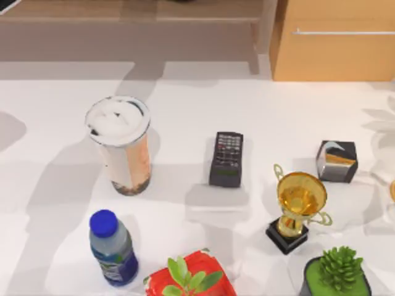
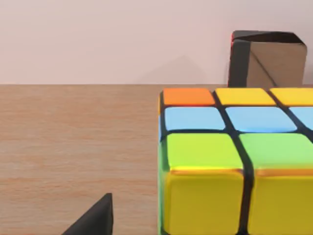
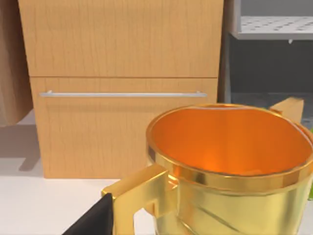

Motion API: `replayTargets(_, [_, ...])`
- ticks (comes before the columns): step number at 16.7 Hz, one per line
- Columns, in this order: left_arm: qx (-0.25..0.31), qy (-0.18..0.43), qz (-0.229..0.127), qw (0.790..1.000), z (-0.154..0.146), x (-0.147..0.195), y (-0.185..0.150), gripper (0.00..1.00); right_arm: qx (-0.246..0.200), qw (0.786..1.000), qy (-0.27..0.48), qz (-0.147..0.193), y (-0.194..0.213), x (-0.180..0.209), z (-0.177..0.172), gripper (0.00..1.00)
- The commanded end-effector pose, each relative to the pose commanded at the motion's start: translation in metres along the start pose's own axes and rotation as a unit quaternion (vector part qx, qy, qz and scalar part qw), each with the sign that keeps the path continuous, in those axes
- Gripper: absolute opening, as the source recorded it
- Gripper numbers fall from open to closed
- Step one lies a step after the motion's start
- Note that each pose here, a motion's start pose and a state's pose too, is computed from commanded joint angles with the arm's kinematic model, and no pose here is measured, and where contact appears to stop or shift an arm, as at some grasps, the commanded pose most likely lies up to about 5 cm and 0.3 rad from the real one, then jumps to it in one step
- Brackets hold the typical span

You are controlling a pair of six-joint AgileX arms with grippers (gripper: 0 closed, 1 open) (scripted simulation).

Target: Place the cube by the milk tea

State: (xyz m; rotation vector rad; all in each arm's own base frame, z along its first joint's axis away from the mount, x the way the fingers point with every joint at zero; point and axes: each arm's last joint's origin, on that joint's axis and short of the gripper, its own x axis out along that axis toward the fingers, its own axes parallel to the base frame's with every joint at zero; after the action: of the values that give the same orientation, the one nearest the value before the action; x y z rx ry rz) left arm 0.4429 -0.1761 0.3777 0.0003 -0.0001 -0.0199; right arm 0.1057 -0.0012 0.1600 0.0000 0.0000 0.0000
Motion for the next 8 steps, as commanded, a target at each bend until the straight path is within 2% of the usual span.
replayTargets(5, [0.000, 0.000, 0.000, 1.000, -0.0010, 0.0026, 0.0000, 1.00, 0.000, 1.000, 0.000, 0.000, 0.0000, 0.0000, 0.0000, 1.00])
replayTargets(8, [0.000, 0.000, 0.000, 1.000, -0.0010, 0.0026, 0.0000, 0.77, 0.000, 1.000, 0.000, 0.000, 0.0000, 0.0000, 0.0000, 1.00])
